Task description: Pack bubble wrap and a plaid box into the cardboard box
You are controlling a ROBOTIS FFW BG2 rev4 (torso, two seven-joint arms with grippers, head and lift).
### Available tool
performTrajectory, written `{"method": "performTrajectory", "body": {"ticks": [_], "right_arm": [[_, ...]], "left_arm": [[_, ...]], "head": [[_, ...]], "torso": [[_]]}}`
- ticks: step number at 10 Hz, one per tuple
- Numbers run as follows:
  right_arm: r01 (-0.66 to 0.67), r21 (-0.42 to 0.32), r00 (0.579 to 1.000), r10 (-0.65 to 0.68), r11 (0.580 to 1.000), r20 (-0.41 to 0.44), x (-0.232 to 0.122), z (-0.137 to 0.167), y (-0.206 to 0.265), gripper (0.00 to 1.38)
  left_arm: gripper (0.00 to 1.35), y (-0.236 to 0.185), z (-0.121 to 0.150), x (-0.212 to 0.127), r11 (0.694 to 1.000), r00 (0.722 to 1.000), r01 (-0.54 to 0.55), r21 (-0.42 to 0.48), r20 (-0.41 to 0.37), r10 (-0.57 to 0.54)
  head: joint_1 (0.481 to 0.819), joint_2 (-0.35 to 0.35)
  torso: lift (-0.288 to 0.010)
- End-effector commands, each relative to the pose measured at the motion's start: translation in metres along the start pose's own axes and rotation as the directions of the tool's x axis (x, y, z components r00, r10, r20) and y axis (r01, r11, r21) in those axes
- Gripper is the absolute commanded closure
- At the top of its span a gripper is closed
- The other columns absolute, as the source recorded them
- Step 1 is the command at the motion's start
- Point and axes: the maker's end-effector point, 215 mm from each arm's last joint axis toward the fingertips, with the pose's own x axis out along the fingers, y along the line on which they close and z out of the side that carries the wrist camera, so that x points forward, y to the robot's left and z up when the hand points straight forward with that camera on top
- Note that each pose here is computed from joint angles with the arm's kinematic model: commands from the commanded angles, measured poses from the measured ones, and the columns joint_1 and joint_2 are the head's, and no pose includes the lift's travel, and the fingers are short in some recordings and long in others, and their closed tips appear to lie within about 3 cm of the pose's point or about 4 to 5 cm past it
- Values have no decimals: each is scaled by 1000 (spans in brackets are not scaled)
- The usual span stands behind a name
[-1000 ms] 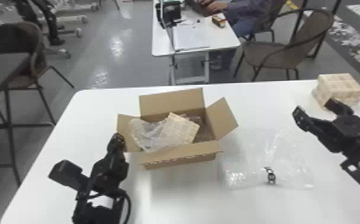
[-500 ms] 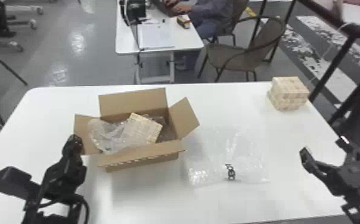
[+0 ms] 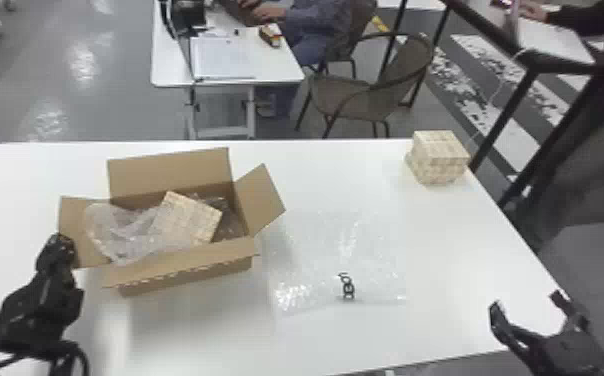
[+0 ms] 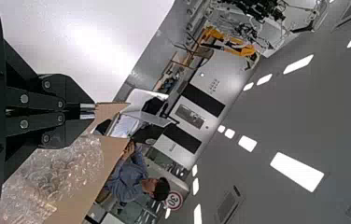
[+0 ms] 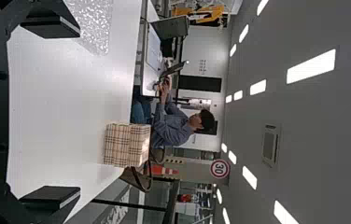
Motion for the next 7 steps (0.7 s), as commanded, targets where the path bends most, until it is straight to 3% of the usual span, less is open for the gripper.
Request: {"method": "performTrajectory", "body": {"ticks": [1,4,7], "right_arm": [[12,23,1000,-11,1000,-12,-4,-11,0,108],[17,48,1000,-16,999,-19,-1,-17,0,108],[3,65,1000,-2,998,-19,5,-18,3,108]], "left_arm": [[1204,7,5,1,1000,1000,-13,5,13,13],[1204,49,27,-3,991,992,-112,70,62,108],[1204,107,76,-3,961,970,-219,168,145,196]], "head": [[695,-153],[695,-129],[695,-59]], "torso": [[-110],[-110],[-110]]}}
